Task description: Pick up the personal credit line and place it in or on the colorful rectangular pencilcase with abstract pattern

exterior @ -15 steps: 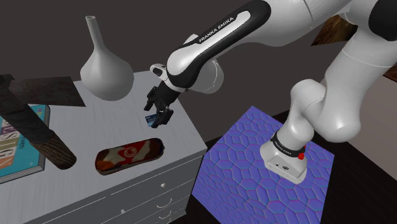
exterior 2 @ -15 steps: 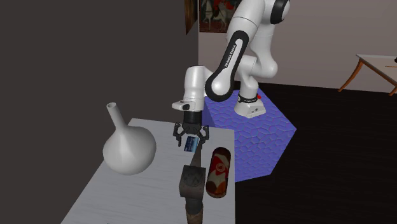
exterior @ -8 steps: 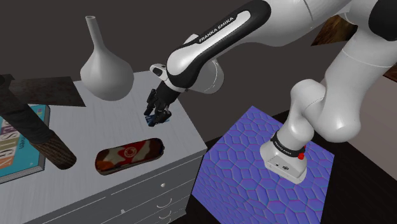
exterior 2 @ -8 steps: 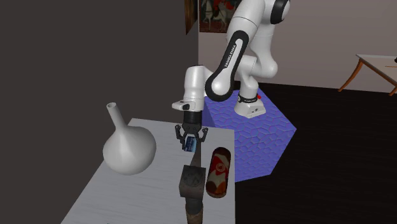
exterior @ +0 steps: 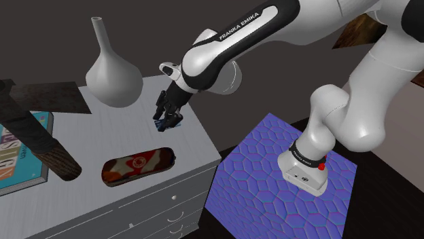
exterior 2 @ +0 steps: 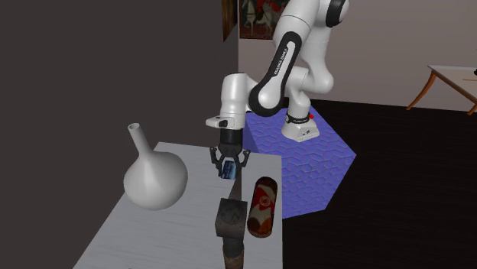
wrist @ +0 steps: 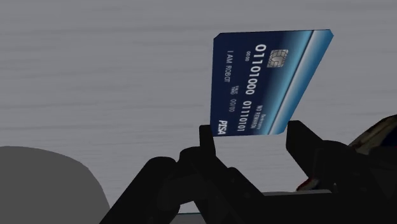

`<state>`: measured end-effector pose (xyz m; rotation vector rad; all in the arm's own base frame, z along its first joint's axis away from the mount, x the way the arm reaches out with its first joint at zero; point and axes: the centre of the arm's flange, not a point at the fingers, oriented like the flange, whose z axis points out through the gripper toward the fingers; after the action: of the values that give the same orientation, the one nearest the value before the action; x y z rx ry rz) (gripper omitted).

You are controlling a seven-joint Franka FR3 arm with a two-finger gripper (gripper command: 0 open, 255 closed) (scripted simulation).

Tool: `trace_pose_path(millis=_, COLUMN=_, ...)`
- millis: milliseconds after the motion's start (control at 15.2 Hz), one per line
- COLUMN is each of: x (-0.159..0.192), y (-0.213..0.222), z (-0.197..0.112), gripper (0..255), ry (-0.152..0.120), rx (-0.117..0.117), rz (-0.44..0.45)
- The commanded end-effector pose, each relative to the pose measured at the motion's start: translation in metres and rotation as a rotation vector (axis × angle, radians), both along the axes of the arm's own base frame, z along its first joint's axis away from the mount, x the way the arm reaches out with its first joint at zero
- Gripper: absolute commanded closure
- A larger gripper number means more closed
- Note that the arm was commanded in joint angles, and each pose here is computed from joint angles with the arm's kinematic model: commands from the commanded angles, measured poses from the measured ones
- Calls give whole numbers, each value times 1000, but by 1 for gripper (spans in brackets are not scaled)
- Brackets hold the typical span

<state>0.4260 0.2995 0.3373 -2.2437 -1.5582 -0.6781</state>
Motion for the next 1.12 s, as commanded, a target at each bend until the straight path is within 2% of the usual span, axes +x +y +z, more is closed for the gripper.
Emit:
trace_pose_path(millis=0, x=0, y=-1, z=12, gripper=255, ry=0, rx=-1, rz=0)
trace_pose_path(millis=1056, x=0, y=-1, z=96, gripper=255, ry=0, rx=-1, rz=0)
